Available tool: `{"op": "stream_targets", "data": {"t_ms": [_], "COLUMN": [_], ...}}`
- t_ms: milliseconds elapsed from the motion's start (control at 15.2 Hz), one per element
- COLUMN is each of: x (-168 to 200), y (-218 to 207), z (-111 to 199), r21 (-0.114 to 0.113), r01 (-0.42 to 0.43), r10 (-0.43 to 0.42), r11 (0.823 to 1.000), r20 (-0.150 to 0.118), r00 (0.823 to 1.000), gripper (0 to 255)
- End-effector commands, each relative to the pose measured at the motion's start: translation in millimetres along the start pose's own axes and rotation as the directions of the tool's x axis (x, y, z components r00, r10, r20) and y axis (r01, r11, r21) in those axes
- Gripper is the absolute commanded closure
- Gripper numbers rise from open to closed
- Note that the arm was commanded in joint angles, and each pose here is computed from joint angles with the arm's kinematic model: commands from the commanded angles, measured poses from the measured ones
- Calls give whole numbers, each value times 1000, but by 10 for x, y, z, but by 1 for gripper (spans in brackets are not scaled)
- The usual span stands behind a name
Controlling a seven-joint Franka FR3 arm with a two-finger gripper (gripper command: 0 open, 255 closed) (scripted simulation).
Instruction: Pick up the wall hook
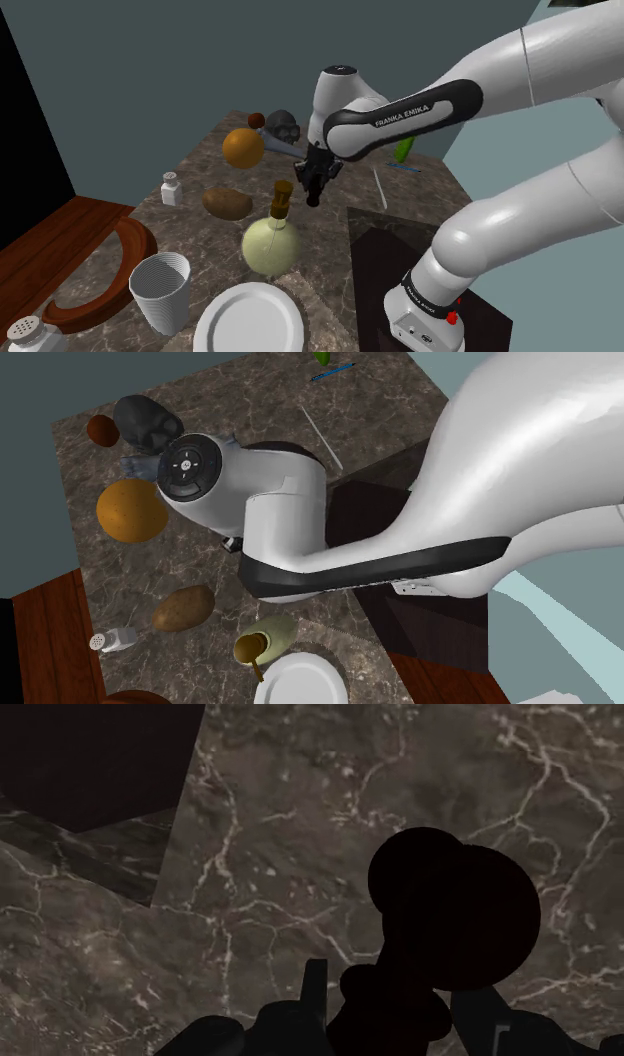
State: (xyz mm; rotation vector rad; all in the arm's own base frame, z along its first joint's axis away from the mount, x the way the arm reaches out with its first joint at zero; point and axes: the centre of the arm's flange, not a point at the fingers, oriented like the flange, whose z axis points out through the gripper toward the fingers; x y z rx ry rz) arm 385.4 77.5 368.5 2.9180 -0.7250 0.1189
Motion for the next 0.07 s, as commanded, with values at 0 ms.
{"op": "stream_targets", "data": {"t_ms": [0], "x": [3], "y": [8], "z": [-37], "r21": [0], "r01": [0], "r10": [0], "r11": [1000], "r20": [0], "r00": [1000], "gripper": [255]}}
